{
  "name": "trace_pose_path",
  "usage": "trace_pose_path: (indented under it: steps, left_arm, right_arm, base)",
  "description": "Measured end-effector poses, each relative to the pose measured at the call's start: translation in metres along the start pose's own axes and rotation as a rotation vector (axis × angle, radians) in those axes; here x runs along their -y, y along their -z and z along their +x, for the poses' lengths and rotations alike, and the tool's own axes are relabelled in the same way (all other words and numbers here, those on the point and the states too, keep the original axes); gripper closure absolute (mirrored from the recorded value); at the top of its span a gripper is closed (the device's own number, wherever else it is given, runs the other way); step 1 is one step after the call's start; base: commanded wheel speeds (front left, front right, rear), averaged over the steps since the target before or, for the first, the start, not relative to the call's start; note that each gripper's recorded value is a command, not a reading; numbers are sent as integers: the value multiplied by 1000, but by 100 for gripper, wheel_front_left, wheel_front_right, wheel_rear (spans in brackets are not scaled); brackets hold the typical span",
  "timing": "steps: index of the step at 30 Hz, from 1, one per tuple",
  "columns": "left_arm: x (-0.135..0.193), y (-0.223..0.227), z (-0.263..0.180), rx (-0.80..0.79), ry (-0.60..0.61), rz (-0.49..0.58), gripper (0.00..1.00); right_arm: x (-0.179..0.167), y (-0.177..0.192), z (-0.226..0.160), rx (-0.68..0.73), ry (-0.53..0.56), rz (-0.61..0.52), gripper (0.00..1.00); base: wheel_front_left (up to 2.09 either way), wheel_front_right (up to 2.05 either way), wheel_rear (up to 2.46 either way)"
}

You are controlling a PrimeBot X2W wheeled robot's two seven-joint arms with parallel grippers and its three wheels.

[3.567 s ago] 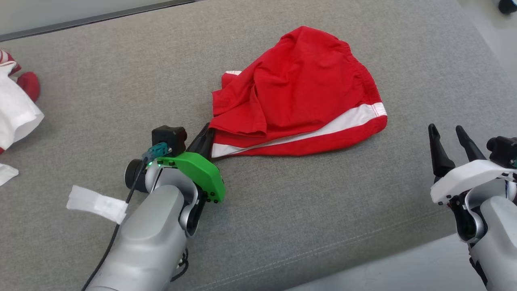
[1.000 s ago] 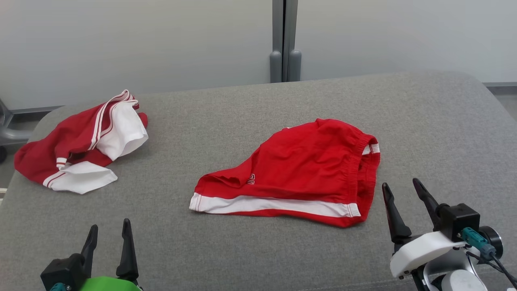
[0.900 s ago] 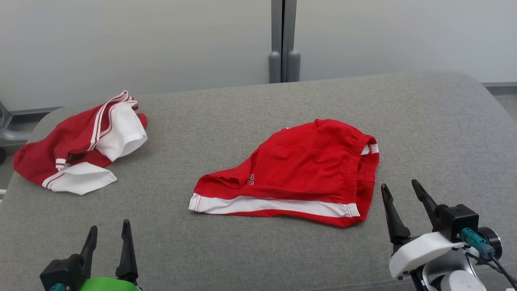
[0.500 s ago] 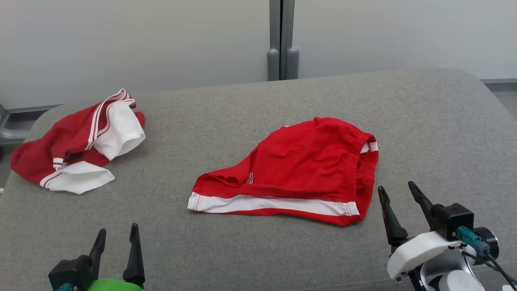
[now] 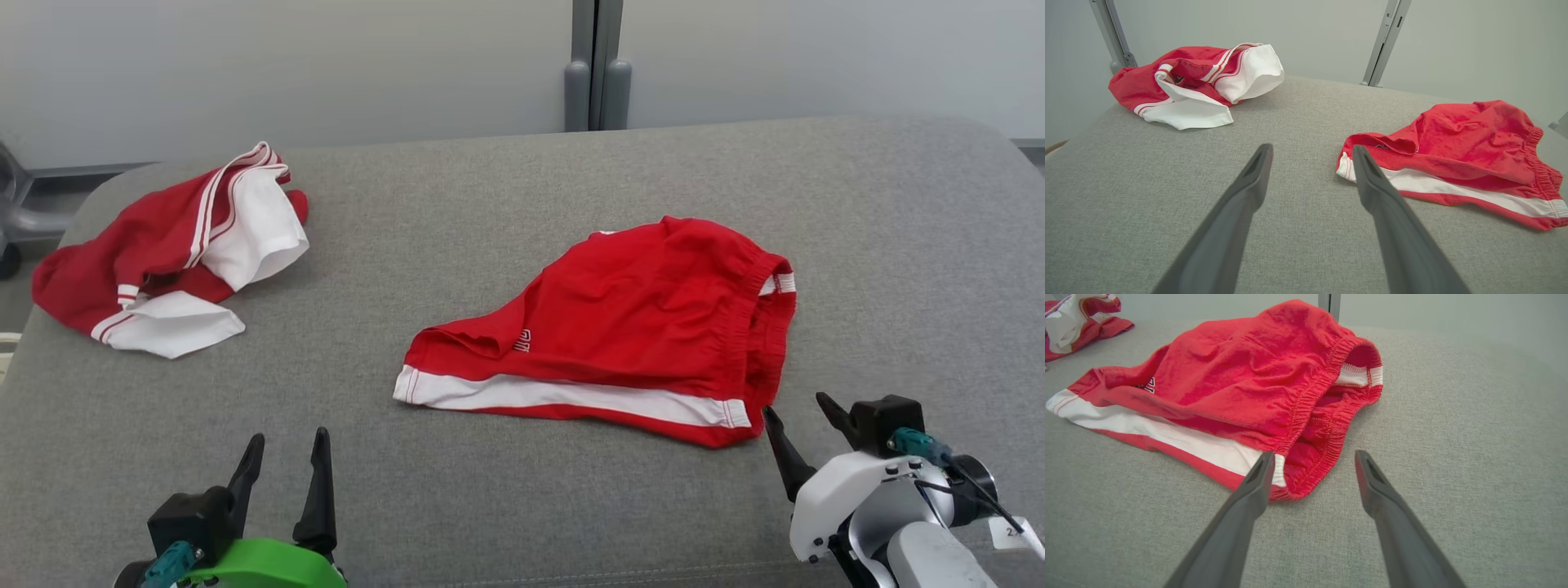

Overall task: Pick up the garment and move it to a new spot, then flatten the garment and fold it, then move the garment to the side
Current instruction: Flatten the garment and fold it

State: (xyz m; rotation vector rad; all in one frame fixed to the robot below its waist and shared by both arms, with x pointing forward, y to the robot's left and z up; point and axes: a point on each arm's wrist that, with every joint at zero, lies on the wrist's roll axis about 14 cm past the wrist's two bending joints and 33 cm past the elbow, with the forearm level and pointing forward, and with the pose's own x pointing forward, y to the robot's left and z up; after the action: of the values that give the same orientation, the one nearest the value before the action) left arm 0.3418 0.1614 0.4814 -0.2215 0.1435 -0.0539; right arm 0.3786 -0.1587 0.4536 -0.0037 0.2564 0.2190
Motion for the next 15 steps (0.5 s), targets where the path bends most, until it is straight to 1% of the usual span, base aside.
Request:
trace_pose_path:
  steps: [7, 13, 14, 15]
  left_arm:
    - [-3, 4, 8, -9, -5, -1, 0]
    - [-14, 11, 9, -26, -38, 0, 0]
    - [-16, 13, 8, -30, -45, 0, 0]
    - [-18, 13, 8, -30, -48, 0, 0]
  right_arm:
    - [-12, 24, 29, -101, -56, 18, 0]
    - [-32, 41, 48, -160, -121, 21, 0]
    - [-35, 44, 50, -165, -131, 21, 20]
    - [-37, 46, 51, -171, -138, 21, 31]
  base:
    - [0, 0, 0]
    - [0, 0, 0]
    - [0, 0, 0]
    - [0, 0, 0]
